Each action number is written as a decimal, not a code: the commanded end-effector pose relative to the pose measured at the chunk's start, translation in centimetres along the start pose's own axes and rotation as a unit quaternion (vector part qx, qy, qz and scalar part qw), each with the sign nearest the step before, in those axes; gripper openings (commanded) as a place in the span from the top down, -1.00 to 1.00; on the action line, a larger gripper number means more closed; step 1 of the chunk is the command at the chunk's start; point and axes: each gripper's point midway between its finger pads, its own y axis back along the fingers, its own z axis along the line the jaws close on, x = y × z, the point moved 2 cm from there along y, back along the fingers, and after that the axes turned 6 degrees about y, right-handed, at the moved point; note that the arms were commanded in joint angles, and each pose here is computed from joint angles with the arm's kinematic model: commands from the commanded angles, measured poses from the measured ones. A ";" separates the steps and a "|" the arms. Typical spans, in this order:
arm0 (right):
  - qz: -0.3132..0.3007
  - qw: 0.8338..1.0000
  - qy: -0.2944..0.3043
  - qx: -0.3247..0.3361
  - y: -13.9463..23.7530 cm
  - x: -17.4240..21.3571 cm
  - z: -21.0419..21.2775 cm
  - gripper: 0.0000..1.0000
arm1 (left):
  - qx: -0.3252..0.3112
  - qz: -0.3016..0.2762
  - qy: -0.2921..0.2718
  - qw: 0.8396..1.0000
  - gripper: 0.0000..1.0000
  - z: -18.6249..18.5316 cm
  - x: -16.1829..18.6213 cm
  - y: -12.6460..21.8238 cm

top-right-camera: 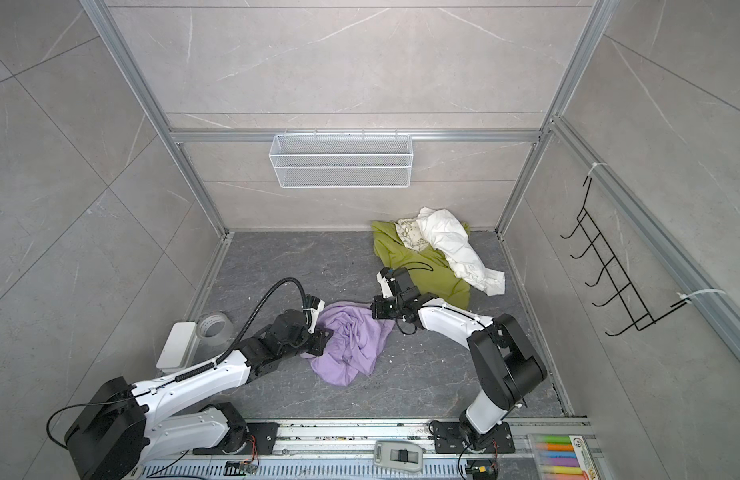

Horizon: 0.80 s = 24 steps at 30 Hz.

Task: Pick out a specific cloth from the pile
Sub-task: 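Open both grippers to release the lavender shirt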

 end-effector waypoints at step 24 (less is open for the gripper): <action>-0.273 0.938 0.107 0.188 13.5 -6.2 -2.3 -0.48 | -0.275 -0.152 0.009 0.949 -0.95 7.0 -5.6 8.6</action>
